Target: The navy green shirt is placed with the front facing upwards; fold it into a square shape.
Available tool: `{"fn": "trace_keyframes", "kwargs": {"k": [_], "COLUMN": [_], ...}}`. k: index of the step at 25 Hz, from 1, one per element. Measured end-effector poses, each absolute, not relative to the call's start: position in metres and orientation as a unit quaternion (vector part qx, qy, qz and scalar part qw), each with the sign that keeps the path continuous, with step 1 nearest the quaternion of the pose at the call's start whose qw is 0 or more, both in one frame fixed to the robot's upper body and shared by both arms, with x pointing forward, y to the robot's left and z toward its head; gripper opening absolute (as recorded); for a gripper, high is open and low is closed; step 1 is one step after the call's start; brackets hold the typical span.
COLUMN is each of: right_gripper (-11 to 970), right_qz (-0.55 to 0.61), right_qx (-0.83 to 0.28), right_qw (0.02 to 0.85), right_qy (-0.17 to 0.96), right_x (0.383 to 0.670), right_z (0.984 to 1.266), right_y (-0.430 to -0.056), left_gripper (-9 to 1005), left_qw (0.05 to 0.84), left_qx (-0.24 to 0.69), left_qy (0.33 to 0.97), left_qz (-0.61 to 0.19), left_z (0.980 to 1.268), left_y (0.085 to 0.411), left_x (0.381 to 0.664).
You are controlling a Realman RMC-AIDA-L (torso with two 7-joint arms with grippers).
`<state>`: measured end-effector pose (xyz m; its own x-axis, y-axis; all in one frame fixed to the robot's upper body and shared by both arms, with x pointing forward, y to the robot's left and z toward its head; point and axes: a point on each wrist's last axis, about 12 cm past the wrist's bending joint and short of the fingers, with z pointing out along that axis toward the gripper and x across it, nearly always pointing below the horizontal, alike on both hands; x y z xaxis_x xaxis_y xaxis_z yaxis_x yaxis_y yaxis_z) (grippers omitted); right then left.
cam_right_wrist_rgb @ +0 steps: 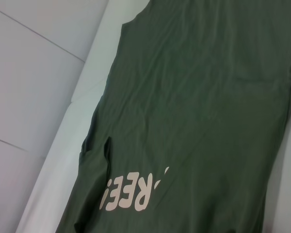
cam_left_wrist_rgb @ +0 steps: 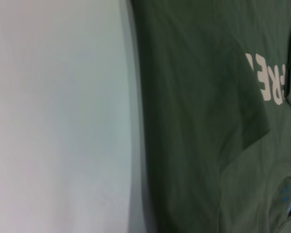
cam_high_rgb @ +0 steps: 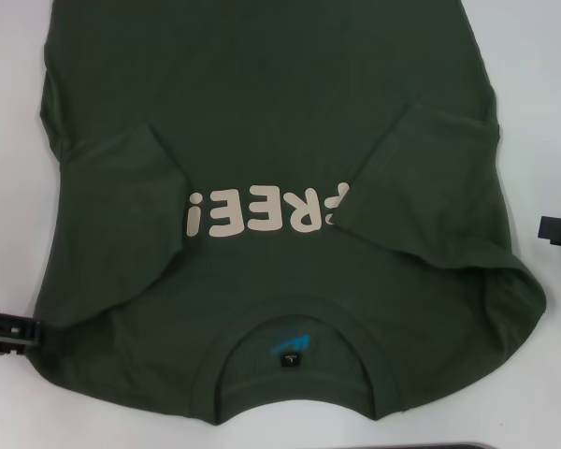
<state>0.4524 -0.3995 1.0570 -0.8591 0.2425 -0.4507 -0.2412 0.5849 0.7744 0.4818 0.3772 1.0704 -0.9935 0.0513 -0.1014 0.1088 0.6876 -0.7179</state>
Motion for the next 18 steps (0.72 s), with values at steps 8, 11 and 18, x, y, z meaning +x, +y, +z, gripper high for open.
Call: {"fn": "trace_keyframes", "kwargs": {"k": [8, 11, 18], "right_gripper": [816, 816, 815], "right_qz": [0.456, 0.456, 0.455], "right_qx": [-0.001, -0.002, -0.002], "right_qw": [0.266, 0.266, 0.267], "right_qy": [0.849, 0.849, 0.85], "right_x": [0.4539, 0.4543, 0.4554], "right_z": [1.0577, 1.0578, 1.0579], "right_y": [-0.3989, -0.3987, -0.3986], "left_gripper": [534, 501, 412], "left_qw": [0.037, 0.037, 0.037], "left_qx": [0.046, 0.048, 0.054], "left_qy": [0.919, 0.919, 0.918], "left_qz": [-0.389, -0.389, -0.392], "left_z": [1.0702, 1.0705, 1.0701], "left_y": [0.3768, 0.3761, 0.3737], "left_x": [0.4833, 0.4841, 0.4842]}}
